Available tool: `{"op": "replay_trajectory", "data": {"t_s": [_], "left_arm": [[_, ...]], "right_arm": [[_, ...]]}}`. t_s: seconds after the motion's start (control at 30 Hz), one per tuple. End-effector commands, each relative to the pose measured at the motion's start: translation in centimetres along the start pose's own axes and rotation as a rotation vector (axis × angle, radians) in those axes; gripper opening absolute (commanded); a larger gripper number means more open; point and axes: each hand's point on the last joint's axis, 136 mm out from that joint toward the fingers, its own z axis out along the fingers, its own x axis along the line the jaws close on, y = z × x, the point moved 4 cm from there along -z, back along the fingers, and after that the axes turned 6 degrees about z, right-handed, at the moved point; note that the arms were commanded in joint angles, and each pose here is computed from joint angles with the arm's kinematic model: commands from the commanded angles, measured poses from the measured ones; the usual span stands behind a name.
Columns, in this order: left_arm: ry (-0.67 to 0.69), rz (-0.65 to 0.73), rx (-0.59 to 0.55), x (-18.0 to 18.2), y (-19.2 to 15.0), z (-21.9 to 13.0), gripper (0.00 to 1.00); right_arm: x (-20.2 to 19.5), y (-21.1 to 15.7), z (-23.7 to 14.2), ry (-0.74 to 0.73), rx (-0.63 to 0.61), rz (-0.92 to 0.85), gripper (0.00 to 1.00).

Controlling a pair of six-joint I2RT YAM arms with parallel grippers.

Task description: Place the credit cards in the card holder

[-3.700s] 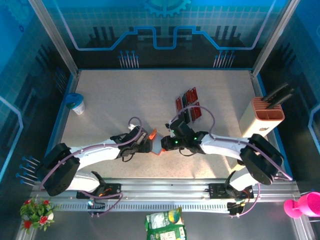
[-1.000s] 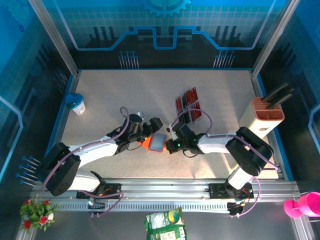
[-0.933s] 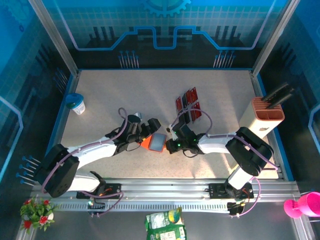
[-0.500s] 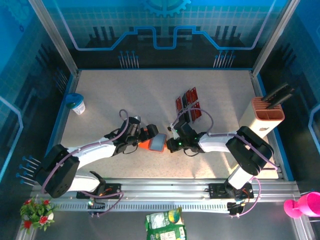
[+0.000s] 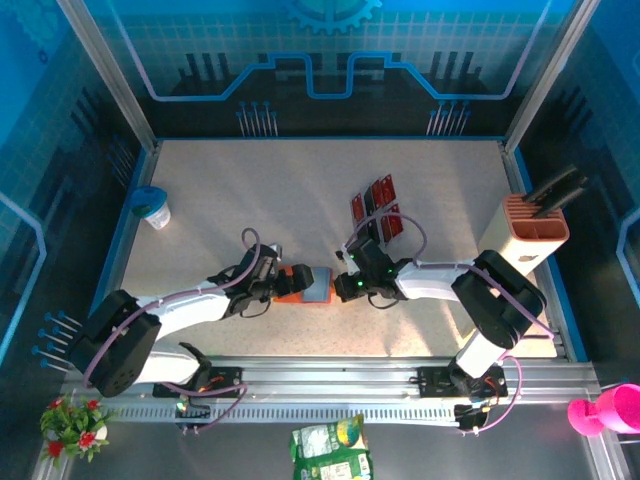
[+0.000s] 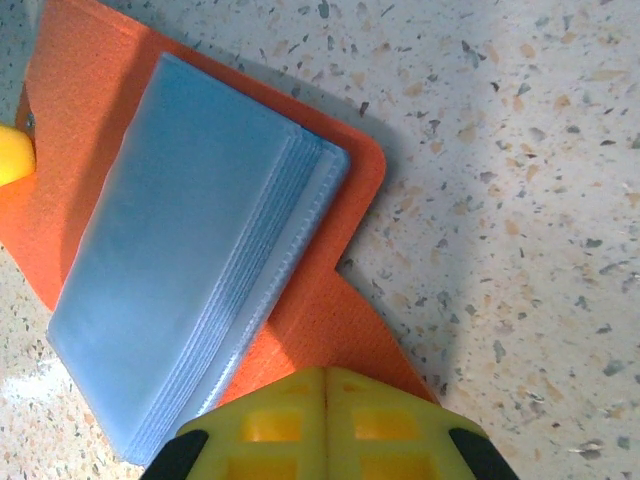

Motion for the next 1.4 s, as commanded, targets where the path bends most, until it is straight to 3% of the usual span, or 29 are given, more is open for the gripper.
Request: {"op": "replay_trajectory", "data": {"t_s": [0.0, 0.6, 1.03, 1.37], "left_arm": [[0.016, 0.039, 0.028, 0.9, -1.0, 0.0, 0.99], [0.02, 0.069, 0.018, 1.0, -0.9, -0.1, 0.98], [0.015, 0.067, 0.022, 1.0, -1.0, 0.0, 0.98], [-0.053, 0.073, -0.01, -1.5, 0.7, -0.9, 0.98]], "right_arm": [[-1.5, -1.3, -0.4, -0.063, 0.074, 0.054, 0.0], [3.9, 3.8, -2.3, 0.109, -0.028, 0.108, 0.0], [3.8, 4.4, 0.5, 0.074, -0.005, 0.12, 0.0], [1.6, 2.3, 2.4, 0.019, 0.043, 0.129, 0.0]]}}
